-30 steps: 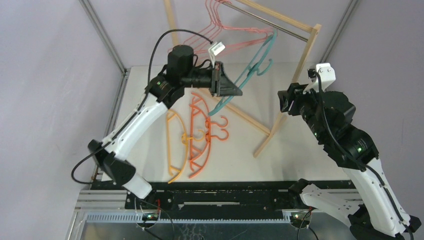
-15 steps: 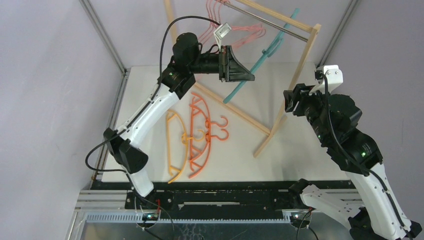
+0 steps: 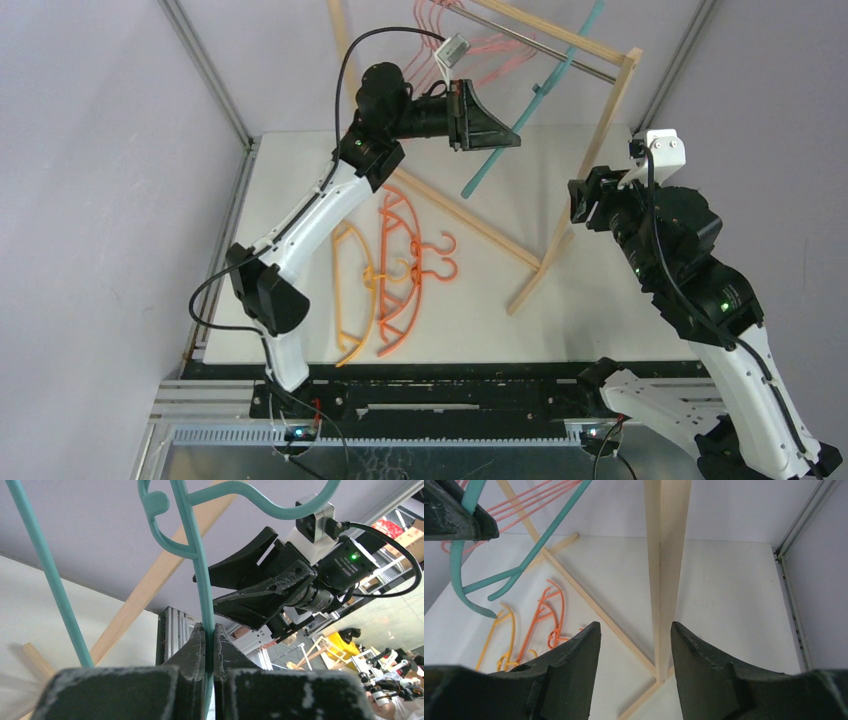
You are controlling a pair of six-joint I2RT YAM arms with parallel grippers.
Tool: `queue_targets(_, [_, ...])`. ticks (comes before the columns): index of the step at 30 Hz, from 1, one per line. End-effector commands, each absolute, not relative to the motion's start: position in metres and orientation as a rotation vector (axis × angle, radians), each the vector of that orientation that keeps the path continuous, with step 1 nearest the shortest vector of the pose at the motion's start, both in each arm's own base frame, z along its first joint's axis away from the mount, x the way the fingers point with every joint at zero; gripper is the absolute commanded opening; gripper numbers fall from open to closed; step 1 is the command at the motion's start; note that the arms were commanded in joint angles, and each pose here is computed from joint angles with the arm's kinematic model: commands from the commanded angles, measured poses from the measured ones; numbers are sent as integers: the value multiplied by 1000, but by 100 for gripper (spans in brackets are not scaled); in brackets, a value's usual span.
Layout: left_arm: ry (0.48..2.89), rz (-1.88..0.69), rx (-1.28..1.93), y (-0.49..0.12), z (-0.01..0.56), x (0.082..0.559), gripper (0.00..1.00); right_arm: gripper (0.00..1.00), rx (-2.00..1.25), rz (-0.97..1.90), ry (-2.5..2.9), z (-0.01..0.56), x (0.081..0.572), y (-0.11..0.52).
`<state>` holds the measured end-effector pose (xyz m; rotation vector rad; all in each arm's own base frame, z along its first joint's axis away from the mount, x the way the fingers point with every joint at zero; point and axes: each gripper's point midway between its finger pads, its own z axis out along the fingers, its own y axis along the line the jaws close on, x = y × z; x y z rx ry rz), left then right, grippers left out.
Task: Organize the hangers
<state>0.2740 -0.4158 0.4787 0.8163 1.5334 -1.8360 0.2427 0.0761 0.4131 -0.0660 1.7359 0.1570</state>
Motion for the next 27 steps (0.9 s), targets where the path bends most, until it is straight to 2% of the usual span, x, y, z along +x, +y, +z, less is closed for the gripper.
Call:
queue_targets(1, [1463,-1808,752,-409,506,282,0,62,-59,150,1705,423,244,73])
queue_targets(9, [1533,-1722,601,-396,496,311,0,62,-62,161,1714,421,246,76])
queue_targets(18, [1708,-1589,421,-372,444,350,1,62,-61,170,1723,418,248,78])
queue_targets(27, [1665,-1512,285,-322,458,382,4,62,-69,173,1741,411,251,81])
